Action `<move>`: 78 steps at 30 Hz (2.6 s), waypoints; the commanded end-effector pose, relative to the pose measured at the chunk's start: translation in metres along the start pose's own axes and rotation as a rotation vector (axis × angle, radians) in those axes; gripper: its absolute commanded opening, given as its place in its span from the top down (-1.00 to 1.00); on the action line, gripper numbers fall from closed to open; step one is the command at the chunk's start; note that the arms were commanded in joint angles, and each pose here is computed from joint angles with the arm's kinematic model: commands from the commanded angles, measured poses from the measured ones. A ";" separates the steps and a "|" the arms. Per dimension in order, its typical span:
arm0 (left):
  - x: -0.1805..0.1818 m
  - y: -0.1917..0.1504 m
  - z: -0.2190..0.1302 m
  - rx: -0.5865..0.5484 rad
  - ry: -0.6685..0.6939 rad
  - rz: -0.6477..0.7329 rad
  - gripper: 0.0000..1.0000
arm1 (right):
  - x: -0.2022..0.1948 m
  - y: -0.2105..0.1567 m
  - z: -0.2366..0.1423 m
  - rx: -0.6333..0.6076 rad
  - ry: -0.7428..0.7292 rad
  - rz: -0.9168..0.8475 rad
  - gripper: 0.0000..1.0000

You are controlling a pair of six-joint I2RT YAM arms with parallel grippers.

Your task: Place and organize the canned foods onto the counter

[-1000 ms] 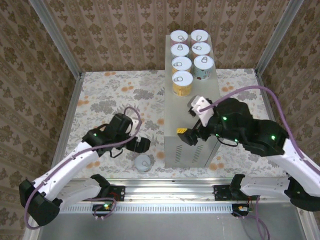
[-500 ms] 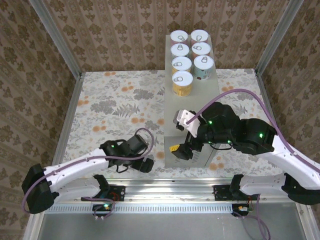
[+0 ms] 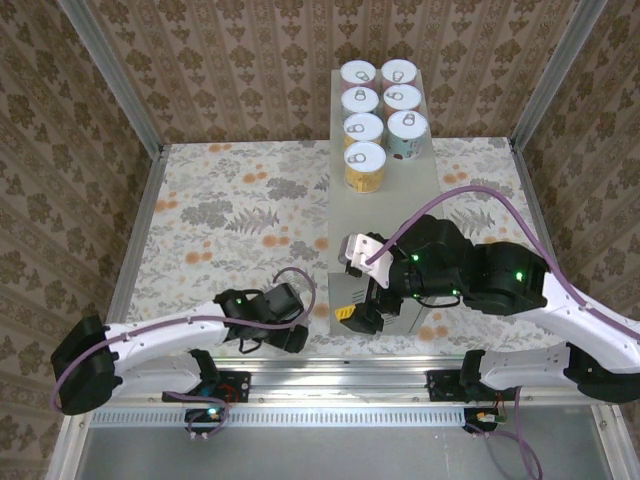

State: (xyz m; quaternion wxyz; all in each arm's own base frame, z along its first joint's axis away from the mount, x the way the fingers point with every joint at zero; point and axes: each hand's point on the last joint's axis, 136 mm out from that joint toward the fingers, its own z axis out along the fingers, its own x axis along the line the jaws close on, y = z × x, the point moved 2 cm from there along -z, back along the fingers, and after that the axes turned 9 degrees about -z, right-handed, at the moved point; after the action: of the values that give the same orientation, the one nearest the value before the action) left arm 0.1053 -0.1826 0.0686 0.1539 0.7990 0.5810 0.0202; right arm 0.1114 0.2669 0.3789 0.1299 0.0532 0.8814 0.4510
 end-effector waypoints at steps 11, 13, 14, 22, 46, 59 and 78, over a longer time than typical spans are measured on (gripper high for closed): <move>0.002 0.040 -0.046 -0.196 0.041 -0.027 -0.34 | 0.004 -0.011 -0.006 0.034 -0.010 0.011 -1.00; 0.008 0.049 -0.062 -0.230 0.041 -0.042 -0.33 | 0.004 -0.011 -0.005 0.030 -0.011 0.012 -1.00; 0.009 0.055 -0.073 -0.250 0.032 -0.046 -0.32 | 0.003 -0.012 -0.005 0.029 -0.013 0.014 -1.00; 0.029 0.094 -0.153 -0.342 -0.014 0.035 -0.13 | 0.000 -0.004 -0.010 0.005 -0.035 0.014 -1.00; -0.081 0.139 -0.343 -0.568 -0.572 0.582 -0.08 | -0.067 -0.025 -0.090 -0.119 -0.575 0.208 -1.00; -0.141 0.140 -0.335 -0.406 -0.588 0.828 -0.08 | -0.063 -0.048 -0.111 -0.114 -0.594 0.228 -1.00; -0.189 0.153 -0.319 -0.357 -0.665 0.936 -0.07 | -0.056 -0.021 -0.072 -0.243 -0.531 0.062 -1.00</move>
State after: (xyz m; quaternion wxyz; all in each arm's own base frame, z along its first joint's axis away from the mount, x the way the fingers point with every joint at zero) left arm 0.1277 -0.3283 0.4317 0.4187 0.8999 0.1075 -0.0572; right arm 0.1461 0.1753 0.3958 0.3369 0.2031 0.7744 0.4955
